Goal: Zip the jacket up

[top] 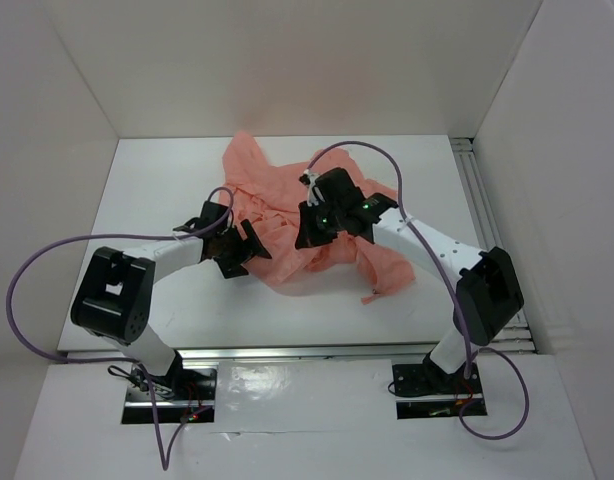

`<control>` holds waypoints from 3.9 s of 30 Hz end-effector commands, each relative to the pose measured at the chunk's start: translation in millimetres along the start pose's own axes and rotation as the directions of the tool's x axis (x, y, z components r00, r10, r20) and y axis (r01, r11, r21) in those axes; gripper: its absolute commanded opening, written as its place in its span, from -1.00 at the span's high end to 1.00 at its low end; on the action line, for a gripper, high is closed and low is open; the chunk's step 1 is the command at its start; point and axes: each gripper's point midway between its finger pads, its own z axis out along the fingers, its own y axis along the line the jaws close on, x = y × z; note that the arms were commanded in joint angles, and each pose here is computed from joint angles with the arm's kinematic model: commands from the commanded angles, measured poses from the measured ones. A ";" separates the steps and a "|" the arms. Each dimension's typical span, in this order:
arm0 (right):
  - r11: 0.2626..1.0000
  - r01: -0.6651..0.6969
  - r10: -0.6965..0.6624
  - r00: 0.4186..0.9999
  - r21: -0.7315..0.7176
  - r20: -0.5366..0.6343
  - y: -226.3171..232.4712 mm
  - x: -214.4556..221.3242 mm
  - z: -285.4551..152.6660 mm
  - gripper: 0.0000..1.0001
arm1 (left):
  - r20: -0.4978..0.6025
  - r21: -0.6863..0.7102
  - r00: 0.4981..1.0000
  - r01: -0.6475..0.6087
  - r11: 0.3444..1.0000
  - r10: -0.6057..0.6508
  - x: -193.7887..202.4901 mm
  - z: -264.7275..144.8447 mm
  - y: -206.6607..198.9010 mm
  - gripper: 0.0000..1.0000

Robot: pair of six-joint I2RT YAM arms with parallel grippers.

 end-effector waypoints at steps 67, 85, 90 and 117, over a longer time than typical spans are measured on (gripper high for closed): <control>0.971 0.010 -0.099 0.926 -0.238 -0.365 36.6 101.0 -11.0 1.00 | 0.510 -0.001 0.844 -0.193 0.981 0.167 -207.4 -122.4 -148.2 1.00; 0.974 -0.078 0.049 0.989 0.211 0.141 -18.3 -27.1 -33.4 0.06 | 0.404 0.059 0.825 -0.454 0.889 0.395 -185.7 -90.7 -229.0 -1.00; 0.966 0.004 -0.042 0.989 0.260 0.142 6.1 -44.0 16.0 -0.09 | 0.540 -0.002 0.806 -0.287 0.958 0.242 -230.4 -175.4 -158.3 -1.00; 0.617 0.158 -0.299 0.953 0.771 0.044 -32.3 -46.3 121.7 -0.35 | 0.427 -0.022 0.903 -0.044 0.999 0.049 -175.0 -192.9 2.8 -0.93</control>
